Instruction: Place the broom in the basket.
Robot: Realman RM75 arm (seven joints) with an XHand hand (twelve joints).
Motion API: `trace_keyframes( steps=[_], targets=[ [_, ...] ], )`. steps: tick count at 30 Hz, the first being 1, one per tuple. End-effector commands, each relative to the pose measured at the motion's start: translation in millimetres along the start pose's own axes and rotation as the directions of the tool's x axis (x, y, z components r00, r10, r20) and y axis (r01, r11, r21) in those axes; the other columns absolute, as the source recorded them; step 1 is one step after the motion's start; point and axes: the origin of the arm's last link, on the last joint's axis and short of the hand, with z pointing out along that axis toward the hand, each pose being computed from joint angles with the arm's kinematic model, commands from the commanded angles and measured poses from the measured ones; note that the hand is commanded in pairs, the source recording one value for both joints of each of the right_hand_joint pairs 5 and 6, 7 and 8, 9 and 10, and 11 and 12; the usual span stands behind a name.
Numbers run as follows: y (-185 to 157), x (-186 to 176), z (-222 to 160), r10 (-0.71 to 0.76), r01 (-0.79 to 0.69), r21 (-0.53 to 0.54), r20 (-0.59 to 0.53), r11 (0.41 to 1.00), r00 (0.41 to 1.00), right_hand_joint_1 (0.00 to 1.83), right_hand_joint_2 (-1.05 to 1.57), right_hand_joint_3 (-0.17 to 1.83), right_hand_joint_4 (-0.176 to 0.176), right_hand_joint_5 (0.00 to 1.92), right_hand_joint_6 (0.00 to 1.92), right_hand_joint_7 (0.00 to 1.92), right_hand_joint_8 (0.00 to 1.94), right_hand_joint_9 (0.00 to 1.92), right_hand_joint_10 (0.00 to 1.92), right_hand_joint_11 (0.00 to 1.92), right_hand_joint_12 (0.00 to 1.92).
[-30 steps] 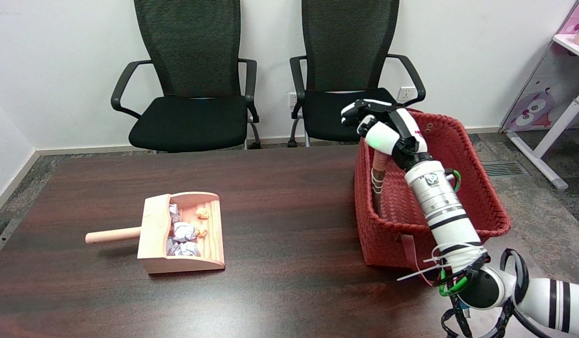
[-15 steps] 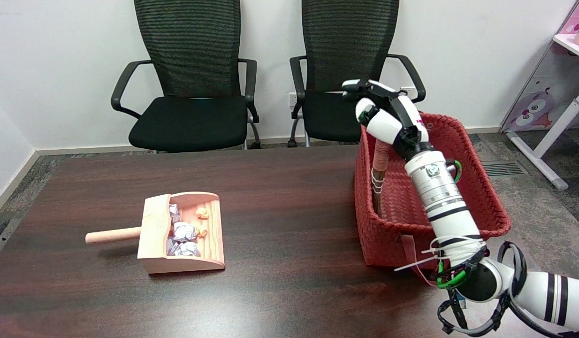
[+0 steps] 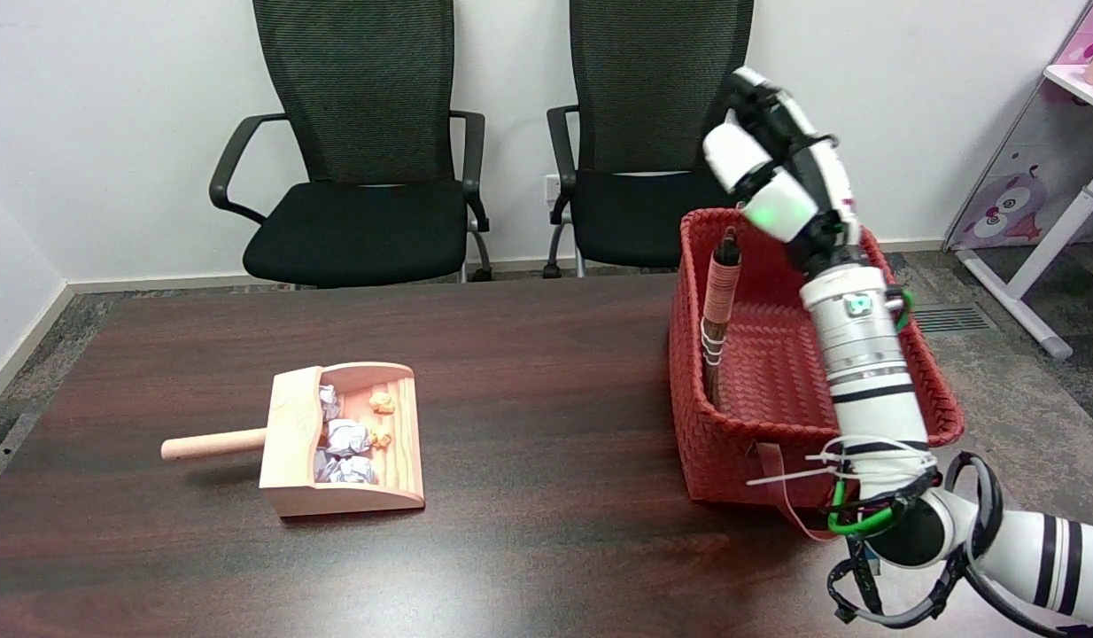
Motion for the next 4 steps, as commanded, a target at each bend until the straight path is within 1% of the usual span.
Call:
trace_keyframes(
  steps=[1, 4],
  targets=[
    [-42.8, 55.2, -3.7, 0.008, 0.053, 0.22, -0.268, 0.974, 0.963, 0.6, 0.72, 0.71, -0.176, 0.24, 0.24, 0.24, 0.24, 0.26, 0.26, 0.47, 0.47],
    [-47.9, 61.0, 0.0, -0.003, 0.064, 0.228, -0.26, 0.972, 0.966, 0.6, 0.76, 0.68, -0.176, 0.25, 0.25, 0.25, 0.25, 0.28, 0.28, 0.5, 0.5]
  ],
)
